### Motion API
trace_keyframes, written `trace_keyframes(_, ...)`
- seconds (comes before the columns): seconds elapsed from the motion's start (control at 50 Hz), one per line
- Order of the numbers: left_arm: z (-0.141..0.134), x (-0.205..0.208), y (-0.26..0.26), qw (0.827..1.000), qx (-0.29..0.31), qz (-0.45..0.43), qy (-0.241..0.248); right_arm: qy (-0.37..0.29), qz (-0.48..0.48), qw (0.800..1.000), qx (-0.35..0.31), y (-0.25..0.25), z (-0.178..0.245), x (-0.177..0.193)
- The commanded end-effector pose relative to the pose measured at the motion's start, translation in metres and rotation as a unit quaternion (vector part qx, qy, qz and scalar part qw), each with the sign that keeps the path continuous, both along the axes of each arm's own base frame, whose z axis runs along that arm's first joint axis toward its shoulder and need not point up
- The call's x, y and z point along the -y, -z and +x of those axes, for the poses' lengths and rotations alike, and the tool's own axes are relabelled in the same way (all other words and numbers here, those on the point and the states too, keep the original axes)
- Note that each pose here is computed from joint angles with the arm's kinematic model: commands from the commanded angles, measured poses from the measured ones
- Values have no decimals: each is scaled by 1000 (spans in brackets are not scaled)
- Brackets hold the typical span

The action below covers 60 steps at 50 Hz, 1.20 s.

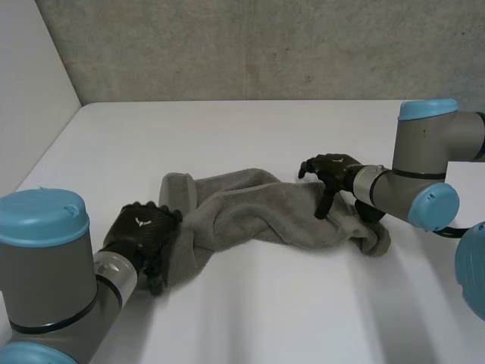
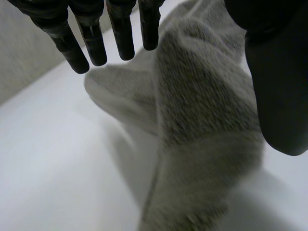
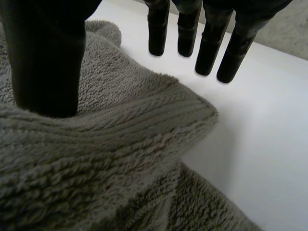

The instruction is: Fold the towel.

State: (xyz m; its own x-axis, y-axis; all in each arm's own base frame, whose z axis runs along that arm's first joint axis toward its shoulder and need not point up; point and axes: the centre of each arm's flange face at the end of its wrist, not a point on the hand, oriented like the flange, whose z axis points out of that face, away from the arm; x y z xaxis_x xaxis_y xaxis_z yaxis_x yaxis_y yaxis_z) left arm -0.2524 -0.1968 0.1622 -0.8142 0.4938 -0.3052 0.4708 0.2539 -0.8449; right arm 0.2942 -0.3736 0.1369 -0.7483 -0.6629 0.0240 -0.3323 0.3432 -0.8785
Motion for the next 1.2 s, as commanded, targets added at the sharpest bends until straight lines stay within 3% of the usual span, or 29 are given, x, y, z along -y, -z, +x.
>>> trace_keyframes(0.02, 3, -1, 7, 999, -14, 32, -19, 0, 0, 1000, 0, -3, 0, -1)
trace_keyframes(0.2, 2, 4, 13, 999, -10, 34, -23, -4, -4, 1000, 2, -25, -4, -13)
trace_keyframes(0.38, 9, 11, -10, 998, -19, -18, -64, -2, 5, 1000, 2, -45, -17, -34)
trace_keyframes(0.6, 22, 2, -82, 987, -80, -119, -67, 16, -106, 993, 51, -162, -75, -71)
trace_keyframes(0.64, 22, 1, -86, 987, -83, -123, -63, 10, -153, 986, 63, -196, -84, -90)
trace_keyframes(0.72, 23, -3, -85, 989, -74, -117, -59, 7, -181, 981, 64, -215, -91, -106)
trace_keyframes(0.82, 25, -14, -84, 992, -57, -101, -49, -12, -206, 978, 33, -221, -96, -129)
trace_keyframes(0.86, 25, -15, -84, 992, -55, -101, -47, -26, -207, 978, -13, -209, -99, -135)
trace_keyframes(1.0, 16, 14, -92, 986, -58, -148, -44, -42, -215, 972, -82, -180, -95, -111)
trace_keyframes(1.04, 2, 47, -95, 980, -55, -188, -44, -33, -233, 968, -85, -179, -90, -97)
trace_keyframes(1.08, -3, 64, -103, 974, -53, -217, -46, -9, -304, 950, -74, -186, -72, -66)
trace_keyframes(1.1, -3, 64, -104, 973, -53, -218, -46, -9, -304, 950, -74, -186, -72, -66)
trace_keyframes(1.14, -8, 95, -138, 952, -68, -291, -59, 28, -410, 911, -32, -212, -51, -46)
trace_keyframes(1.16, -8, 96, -138, 952, -68, -292, -59, 28, -410, 911, -32, -212, -51, -45)
trace_keyframes(1.18, -11, 105, -158, 939, -85, -328, -63, 42, -461, 887, -5, -225, -43, -41)
trace_keyframes(1.2, -13, 110, -177, 925, -106, -358, -68, 42, -461, 886, -5, -225, -43, -41)
